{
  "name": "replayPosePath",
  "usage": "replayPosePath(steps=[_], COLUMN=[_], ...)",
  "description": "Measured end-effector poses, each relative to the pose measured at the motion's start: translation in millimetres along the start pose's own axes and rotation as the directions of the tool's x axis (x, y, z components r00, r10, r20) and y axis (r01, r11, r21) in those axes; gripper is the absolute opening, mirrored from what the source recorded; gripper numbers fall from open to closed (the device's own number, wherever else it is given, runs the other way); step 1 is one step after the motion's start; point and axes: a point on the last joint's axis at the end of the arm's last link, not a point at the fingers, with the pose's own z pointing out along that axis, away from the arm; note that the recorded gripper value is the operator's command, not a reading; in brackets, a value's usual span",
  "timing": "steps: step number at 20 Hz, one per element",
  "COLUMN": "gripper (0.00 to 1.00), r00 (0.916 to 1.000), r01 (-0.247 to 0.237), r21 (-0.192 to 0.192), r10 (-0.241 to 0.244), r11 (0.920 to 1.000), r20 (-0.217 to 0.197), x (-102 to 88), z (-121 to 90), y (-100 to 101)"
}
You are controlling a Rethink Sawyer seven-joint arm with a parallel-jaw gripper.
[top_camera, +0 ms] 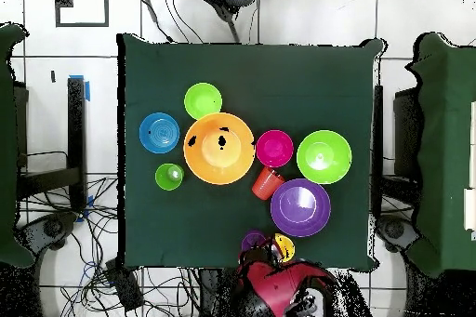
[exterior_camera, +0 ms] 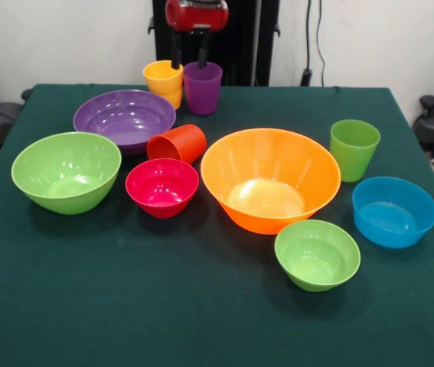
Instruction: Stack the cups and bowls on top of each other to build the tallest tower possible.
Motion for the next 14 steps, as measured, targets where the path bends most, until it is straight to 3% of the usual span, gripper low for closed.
replayPosePath(steps=[6, 14], gripper=[1.00, 1.00], r00=[0.9994, 0.9949], r01=[-0.015, -0.099], r21=[0.039, 0.068], r10=[0.014, 0.097], r11=[0.9991, 0.9928], r20=[0.032, 0.028], x=[-7.5, 7.0], z=[-11, -14], y=[-15, -40])
